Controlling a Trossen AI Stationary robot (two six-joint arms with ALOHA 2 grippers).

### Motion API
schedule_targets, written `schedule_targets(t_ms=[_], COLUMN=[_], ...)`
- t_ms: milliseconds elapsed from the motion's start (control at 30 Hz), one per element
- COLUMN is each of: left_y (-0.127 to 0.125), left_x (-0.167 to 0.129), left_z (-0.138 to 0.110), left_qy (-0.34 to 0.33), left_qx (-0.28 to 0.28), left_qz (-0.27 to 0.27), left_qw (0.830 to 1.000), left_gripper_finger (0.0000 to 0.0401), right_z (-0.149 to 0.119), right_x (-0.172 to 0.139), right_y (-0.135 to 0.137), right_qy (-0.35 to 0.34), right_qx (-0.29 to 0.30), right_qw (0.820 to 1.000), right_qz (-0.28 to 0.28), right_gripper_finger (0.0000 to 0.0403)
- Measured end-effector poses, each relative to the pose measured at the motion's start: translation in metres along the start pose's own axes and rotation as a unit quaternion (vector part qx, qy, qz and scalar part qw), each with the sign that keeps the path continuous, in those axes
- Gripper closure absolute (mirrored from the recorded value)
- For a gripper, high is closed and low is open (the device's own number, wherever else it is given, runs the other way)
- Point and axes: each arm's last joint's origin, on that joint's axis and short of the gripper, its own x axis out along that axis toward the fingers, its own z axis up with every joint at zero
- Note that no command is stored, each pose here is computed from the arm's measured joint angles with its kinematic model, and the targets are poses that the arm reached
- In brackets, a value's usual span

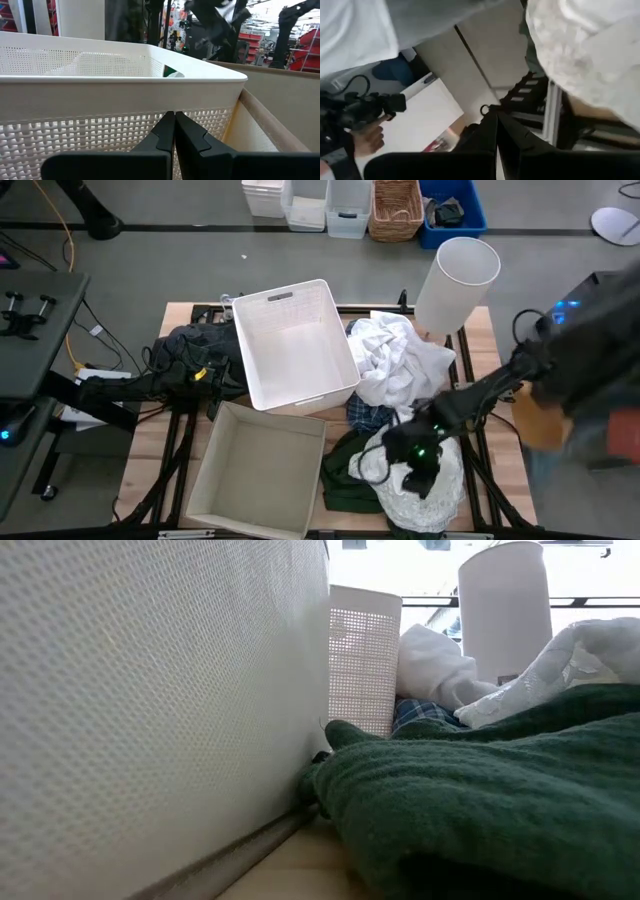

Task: Sort clothes
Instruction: Put the white dress into the white bin

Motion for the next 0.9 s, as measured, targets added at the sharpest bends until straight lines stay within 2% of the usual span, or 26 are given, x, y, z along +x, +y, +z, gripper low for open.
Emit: schedule_targets(t_ms=[100, 167, 200, 300, 400, 467, 567, 633, 733, 900], left_y=[0.000, 0.000, 0.000, 0.000, 0.000, 0.000, 0.000, 0.000, 0.000, 0.000], left_x=[0.000, 0.000, 0.000, 0.000, 0.000, 0.000, 0.000, 0.000, 0.000, 0.000], left_z=[0.000, 0.000, 0.000, 0.000, 0.000, 0.000, 0.000, 0.000, 0.000, 0.000], left_qy=[0.000, 0.000, 0.000, 0.000, 0.000, 0.000, 0.000, 0.000, 0.000, 0.000], left_qx=[0.000, 0.000, 0.000, 0.000, 0.000, 0.000, 0.000, 0.000, 0.000, 0.000], left_qz=[0.000, 0.000, 0.000, 0.000, 0.000, 0.000, 0.000, 0.000, 0.000, 0.000], left_qw=[1.000, 1.000, 1.000, 1.000, 1.000, 1.000, 1.000, 1.000, 1.000, 1.000], left_gripper_finger=[0.0400, 0.0400, 0.0400, 0.0400, 0.0400, 0.0400, 0.0400, 0.0400, 0.0400, 0.0400], right_z=[-0.001, -0.011, -0.019, -0.044, -0.055, -0.052, -0.043, -0.038, -0.032, -0.014], right_x=[0.003, -0.006, -0.013, -0.025, -0.019, -0.018, -0.021, -0.020, -0.015, 0.000], right_y=[0.008, 0.018, 0.023, 0.037, 0.041, 0.038, 0.029, 0.024, 0.015, -0.008], right_qy=[-0.008, -0.085, -0.140, -0.291, -0.349, -0.349, -0.339, -0.313, -0.270, -0.239], right_qx=[0.033, 0.051, 0.059, 0.066, 0.037, 0.024, 0.046, 0.031, 0.010, 0.012], right_qw=[0.999, 0.993, 0.984, 0.941, 0.917, 0.914, 0.913, 0.920, 0.929, 0.934], right_qz=[-0.021, -0.065, -0.094, -0.158, -0.189, -0.207, -0.221, -0.233, -0.251, -0.264], right_gripper_finger=[0.0402, 0.0402, 0.0402, 0.0402, 0.0402, 0.0402, 0.0394, 0.0373, 0.0318, 0.0194])
